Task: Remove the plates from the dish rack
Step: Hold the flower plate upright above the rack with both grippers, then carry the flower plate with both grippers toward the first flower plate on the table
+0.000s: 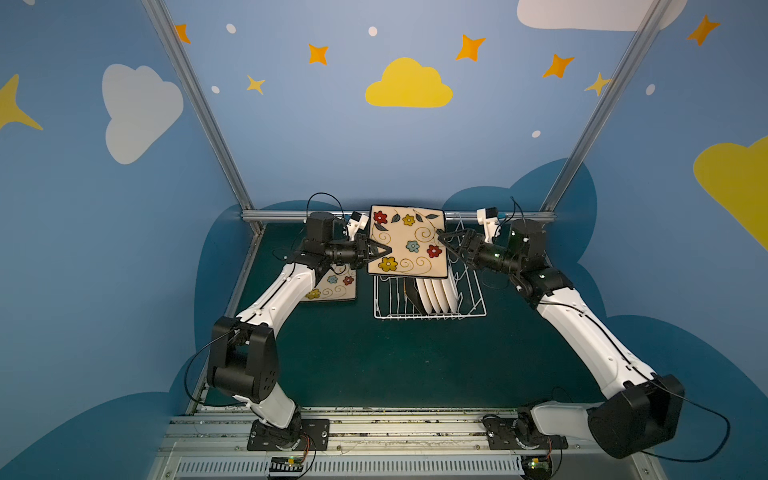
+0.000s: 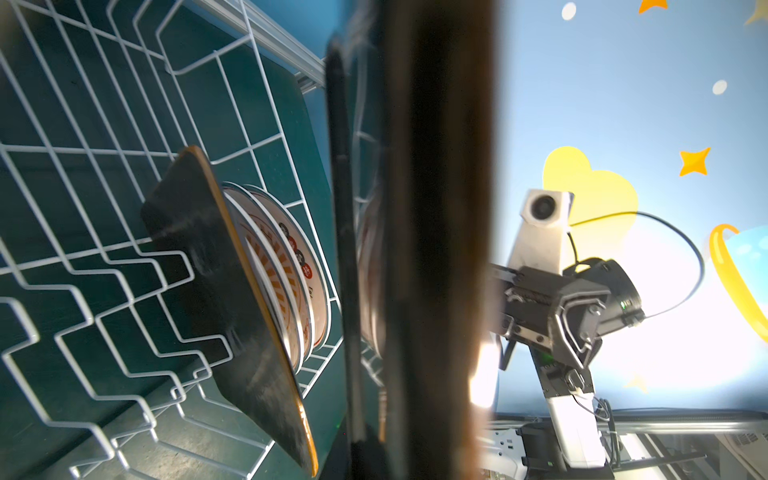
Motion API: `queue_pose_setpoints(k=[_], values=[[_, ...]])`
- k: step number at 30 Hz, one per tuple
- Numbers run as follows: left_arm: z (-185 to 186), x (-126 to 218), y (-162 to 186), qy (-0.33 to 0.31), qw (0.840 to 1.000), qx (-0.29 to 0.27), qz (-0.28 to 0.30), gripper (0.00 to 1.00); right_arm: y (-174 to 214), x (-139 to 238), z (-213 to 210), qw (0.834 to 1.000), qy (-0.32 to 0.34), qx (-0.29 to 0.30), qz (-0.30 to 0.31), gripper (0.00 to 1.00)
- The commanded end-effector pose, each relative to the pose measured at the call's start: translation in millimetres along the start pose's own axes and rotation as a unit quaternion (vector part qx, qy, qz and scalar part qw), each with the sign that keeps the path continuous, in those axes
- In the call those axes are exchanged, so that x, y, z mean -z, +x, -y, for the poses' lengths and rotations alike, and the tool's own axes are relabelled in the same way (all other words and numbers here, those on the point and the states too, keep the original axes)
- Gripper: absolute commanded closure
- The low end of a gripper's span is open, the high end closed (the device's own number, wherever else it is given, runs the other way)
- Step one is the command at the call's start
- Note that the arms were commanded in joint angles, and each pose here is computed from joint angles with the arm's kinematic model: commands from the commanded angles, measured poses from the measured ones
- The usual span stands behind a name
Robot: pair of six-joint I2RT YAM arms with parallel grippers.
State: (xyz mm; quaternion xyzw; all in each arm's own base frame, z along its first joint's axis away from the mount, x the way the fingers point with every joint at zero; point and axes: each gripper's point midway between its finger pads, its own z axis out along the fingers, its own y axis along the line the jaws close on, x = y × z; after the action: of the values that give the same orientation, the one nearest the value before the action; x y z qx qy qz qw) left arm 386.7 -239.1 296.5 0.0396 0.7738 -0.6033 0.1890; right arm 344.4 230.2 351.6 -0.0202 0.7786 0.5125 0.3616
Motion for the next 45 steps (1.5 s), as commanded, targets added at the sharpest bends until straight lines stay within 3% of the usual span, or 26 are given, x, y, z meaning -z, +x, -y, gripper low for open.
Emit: queue_pose_setpoints(k=[1,9,19,31,37,45], values=[[82.7,29.0,-17.9,0.062,0.989,-0.134,0.024,0.97,-1.7,14.0,-9.9,0.997,0.013,0.079,0.014,0.10],[96.2,59.1,-34.7,0.038,0.986,-0.154,0.054,0.97,9.5,26.2,-20.7,0.980,0.039,0.197,0.011,0.10],[91.9,116.1,-47.7,-0.009,0.984,-0.153,0.092,0.97,39.2,12.9,-49.8,0.952,0.011,0.307,-0.015,0.10],[36.2,184.5,-46.5,-0.119,0.976,-0.120,0.140,0.97,69.8,-11.7,-56.1,0.938,-0.004,0.342,-0.055,0.10],[-5.7,197.5,-31.0,-0.215,0.962,-0.115,0.118,0.97,78.8,-22.3,-55.3,0.936,-0.005,0.345,-0.067,0.10],[-49.8,206.0,-31.0,-0.243,0.958,-0.093,0.122,0.97,89.4,-30.0,-58.0,0.929,-0.012,0.357,-0.094,0.10]])
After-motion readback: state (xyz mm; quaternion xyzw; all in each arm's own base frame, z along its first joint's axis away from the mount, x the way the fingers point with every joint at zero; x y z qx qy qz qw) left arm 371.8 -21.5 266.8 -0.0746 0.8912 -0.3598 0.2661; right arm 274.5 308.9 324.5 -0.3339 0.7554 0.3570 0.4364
